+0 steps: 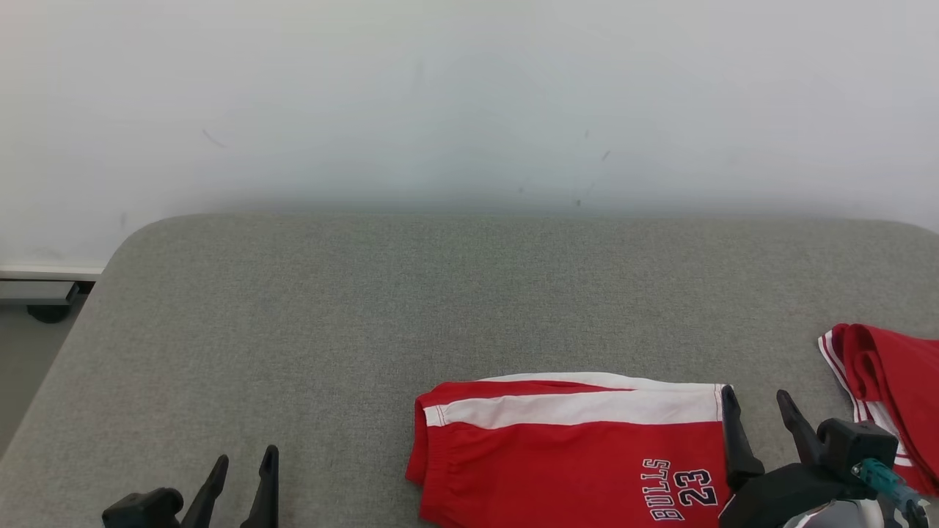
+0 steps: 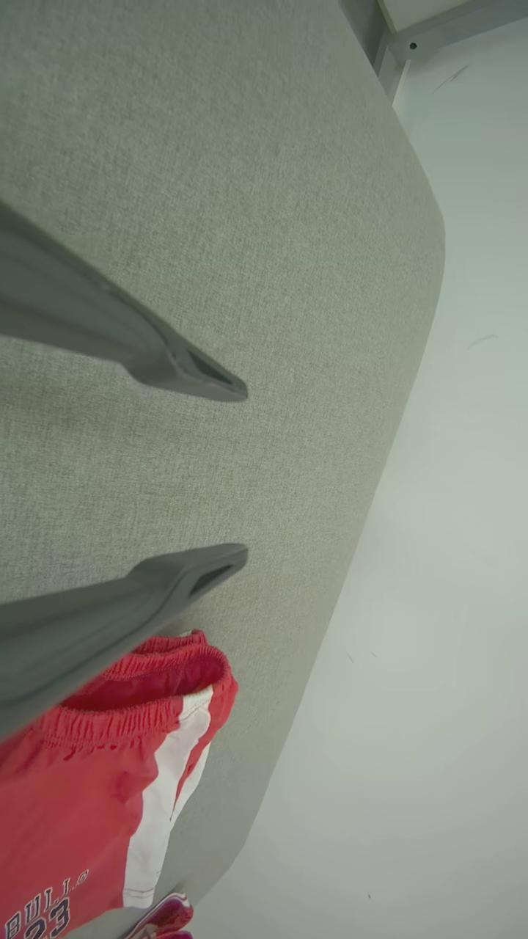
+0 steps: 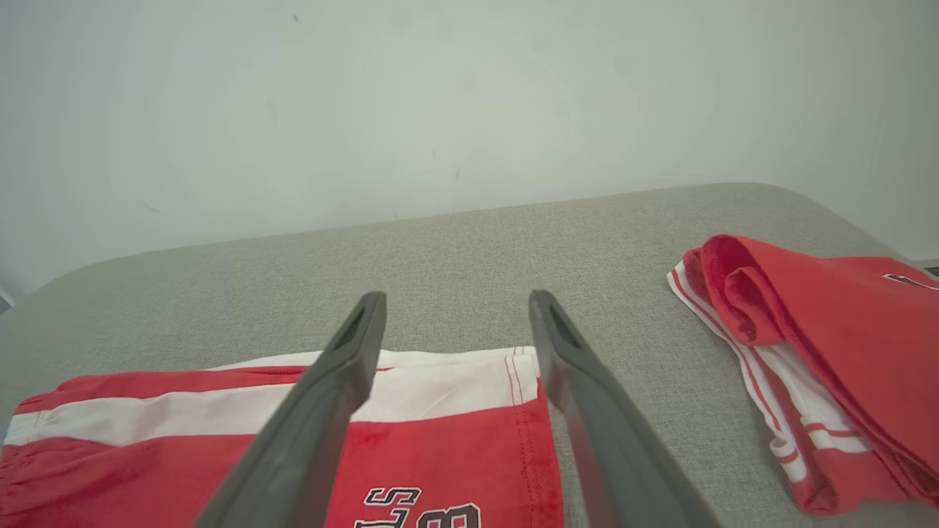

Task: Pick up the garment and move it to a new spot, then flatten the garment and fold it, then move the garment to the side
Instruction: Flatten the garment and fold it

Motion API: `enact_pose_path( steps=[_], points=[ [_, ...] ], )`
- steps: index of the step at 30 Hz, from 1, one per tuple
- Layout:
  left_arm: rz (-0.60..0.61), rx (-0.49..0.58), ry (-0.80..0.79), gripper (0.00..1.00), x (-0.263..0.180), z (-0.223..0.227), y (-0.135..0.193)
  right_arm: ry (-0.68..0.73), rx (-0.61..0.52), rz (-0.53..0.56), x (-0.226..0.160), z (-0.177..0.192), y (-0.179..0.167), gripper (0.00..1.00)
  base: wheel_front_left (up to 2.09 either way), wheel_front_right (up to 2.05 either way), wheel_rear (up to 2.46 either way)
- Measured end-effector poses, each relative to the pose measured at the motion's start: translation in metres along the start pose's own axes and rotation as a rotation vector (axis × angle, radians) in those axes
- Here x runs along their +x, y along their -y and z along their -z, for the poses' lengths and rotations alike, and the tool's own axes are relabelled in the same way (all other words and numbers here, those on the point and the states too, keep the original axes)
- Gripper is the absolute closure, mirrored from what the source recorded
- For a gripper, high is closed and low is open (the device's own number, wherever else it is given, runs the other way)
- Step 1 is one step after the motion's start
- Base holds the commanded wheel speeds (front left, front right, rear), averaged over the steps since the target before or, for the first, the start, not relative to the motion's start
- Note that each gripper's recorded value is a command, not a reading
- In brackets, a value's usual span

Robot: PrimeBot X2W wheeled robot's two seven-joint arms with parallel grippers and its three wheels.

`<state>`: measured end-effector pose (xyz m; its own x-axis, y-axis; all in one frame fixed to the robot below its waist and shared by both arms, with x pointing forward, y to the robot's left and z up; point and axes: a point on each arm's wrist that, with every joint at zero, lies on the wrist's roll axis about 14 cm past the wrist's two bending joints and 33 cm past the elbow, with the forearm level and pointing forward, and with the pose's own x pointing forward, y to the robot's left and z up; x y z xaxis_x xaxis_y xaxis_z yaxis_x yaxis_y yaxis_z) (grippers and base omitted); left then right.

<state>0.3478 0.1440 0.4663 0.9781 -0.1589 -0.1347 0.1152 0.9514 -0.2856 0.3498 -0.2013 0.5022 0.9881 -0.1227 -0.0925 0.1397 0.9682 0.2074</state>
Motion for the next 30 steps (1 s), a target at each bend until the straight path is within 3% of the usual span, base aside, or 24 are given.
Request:
enact_pose_path(
  steps=[30],
  points=[
    [0.014,0.048,0.010,0.00,0.005,-0.013,0.007,-0.005,0.001,-0.004,0.006,0.010,-0.004,0.00,0.00,0.00,0.00]
  ],
)
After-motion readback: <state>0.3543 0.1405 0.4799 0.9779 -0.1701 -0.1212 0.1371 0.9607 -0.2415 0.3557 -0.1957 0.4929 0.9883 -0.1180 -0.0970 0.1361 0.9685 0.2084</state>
